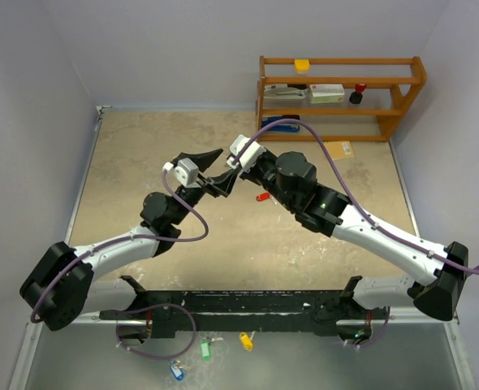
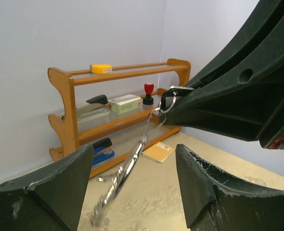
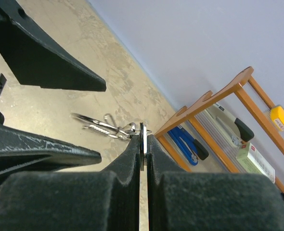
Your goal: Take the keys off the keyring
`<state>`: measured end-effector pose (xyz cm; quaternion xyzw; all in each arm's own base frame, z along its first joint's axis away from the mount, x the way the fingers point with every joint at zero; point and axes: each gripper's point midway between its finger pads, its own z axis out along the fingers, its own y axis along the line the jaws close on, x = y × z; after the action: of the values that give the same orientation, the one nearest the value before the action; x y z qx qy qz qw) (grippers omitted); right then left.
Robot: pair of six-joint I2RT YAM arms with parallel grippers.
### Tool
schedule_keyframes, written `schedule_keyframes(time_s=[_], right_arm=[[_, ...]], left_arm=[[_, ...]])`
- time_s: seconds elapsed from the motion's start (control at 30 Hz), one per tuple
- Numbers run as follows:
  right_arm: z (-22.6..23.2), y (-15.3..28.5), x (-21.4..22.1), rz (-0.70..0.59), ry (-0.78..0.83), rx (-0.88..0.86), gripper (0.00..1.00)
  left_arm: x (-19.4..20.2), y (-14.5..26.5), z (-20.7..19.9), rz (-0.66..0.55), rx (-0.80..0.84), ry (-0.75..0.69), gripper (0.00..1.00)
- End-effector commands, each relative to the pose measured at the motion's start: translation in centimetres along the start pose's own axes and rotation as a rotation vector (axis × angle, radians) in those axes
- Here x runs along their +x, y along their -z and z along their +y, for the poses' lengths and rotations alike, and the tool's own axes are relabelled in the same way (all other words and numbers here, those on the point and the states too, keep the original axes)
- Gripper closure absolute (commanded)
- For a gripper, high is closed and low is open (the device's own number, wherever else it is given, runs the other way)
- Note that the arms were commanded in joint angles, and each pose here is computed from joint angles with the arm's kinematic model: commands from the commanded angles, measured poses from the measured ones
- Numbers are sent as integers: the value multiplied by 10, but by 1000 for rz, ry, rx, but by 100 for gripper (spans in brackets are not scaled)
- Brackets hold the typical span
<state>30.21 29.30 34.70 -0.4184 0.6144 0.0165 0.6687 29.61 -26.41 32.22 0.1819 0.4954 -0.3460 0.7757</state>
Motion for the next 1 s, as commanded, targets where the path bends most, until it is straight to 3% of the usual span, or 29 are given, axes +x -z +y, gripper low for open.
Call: schedule_keyframes(time_s=[0.0, 0.7, 0.97], right_arm=[[-23, 11, -30, -93, -32, 77, 100], [-15, 7, -33, -98, -35, 57, 100], [-12, 5, -33, -95, -32, 50, 100]], left_arm=[[-31, -11, -7, -108, 39, 12, 32], [-34, -21, -2, -172, 17, -7, 28], [-31, -28, 2, -177, 2, -7, 45]])
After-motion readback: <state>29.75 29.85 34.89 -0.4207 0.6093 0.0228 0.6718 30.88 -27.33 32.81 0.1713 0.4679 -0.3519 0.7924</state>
